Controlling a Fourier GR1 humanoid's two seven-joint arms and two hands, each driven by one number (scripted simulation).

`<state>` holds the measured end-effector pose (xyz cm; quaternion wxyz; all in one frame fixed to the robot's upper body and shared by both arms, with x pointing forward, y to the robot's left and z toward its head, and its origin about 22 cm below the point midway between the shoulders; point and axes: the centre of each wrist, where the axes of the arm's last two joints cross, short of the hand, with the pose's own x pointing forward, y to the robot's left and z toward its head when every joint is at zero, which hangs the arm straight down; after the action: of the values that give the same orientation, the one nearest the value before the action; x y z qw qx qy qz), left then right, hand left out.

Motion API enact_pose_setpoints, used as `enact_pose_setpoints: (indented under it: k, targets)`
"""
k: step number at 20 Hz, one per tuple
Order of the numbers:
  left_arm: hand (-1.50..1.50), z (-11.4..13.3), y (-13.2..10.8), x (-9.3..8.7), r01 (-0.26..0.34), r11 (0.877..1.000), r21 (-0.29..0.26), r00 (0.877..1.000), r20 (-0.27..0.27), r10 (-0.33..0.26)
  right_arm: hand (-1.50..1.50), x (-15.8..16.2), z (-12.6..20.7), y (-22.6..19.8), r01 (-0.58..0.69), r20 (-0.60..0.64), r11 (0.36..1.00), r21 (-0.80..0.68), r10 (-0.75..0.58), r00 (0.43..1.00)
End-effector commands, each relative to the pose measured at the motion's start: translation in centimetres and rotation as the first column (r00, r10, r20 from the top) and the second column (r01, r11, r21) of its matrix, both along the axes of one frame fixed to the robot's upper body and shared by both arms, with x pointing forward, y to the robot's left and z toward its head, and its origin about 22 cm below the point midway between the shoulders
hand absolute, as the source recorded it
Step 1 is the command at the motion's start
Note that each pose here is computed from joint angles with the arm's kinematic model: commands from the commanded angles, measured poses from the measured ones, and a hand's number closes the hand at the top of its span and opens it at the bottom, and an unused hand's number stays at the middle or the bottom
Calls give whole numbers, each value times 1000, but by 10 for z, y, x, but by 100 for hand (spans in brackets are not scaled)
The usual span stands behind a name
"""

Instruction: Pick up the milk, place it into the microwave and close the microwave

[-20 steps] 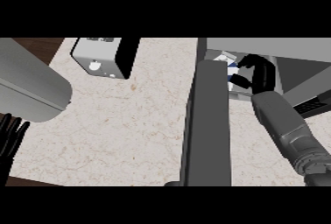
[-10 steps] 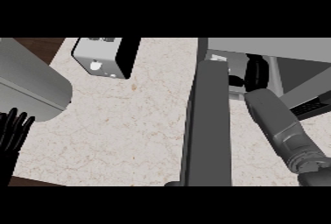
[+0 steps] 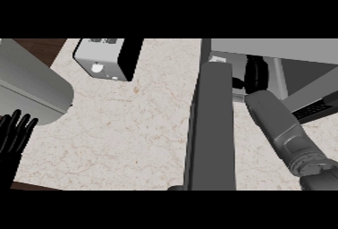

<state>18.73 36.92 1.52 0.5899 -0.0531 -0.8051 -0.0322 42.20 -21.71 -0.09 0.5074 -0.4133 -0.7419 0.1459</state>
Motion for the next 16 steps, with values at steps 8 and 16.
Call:
enact_pose_setpoints:
  k: [8, 16]
  targets:
    - [-150, -8, 1, -6, -25, 1000, -7, 1000, -2, 25, -150, -8, -13, -7, -47, -21, 998, 43, 48, 999]
    - [-150, -14, -2, -12, -34, 999, 3, 999, 0, 34, -150, -12, -17, -7, -108, 1, 987, 123, 108, 994]
